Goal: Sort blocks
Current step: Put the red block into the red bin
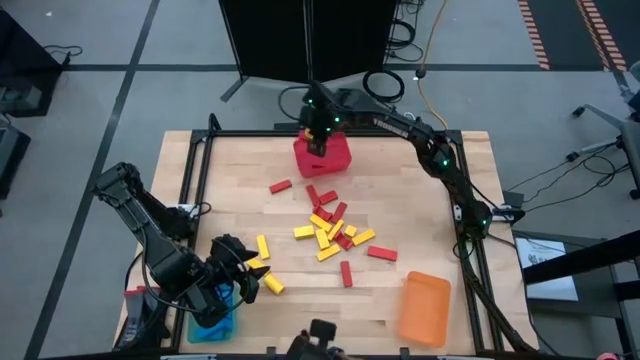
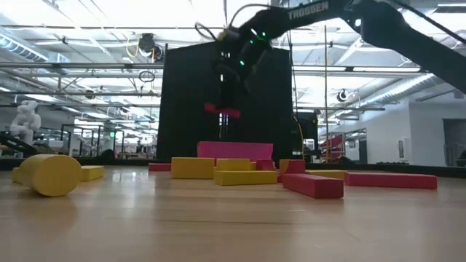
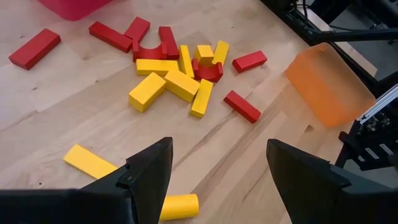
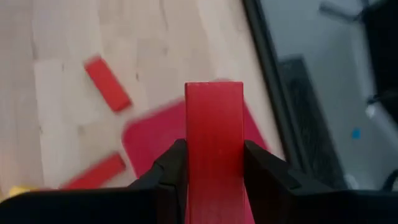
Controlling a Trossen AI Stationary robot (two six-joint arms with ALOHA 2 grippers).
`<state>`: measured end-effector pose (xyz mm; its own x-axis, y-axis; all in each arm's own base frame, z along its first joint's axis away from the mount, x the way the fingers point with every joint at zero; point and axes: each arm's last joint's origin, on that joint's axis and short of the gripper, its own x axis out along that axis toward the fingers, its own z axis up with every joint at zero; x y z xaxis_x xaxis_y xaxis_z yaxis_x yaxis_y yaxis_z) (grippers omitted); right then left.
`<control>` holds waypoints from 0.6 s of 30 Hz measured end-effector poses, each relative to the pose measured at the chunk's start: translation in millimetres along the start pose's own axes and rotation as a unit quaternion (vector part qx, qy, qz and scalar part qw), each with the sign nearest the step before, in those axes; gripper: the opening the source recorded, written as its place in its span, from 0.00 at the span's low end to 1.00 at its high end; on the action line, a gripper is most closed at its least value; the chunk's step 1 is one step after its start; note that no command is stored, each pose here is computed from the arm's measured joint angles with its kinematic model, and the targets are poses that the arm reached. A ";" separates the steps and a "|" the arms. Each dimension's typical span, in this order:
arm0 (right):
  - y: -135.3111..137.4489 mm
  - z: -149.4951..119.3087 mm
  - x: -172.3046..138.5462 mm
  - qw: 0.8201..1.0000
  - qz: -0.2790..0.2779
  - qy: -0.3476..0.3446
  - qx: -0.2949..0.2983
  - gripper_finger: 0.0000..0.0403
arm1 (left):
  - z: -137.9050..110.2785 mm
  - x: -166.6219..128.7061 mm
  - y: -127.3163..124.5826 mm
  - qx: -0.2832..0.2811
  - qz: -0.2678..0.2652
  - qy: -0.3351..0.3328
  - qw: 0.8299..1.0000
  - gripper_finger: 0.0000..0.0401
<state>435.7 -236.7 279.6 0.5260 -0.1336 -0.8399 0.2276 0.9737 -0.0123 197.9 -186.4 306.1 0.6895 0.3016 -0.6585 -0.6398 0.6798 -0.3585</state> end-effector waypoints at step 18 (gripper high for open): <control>-3.7 -49.7 57.1 0.994 0.035 0.107 0.009 0.25 | 1.2 0.3 -0.7 -0.005 -0.003 -0.016 1.000 0.66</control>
<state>424.2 -238.8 204.8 0.3553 -0.0223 -0.9345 0.2130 0.9753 0.0577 199.0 -185.9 307.0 0.7034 0.3200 -0.6347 -0.6392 0.6753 -0.3680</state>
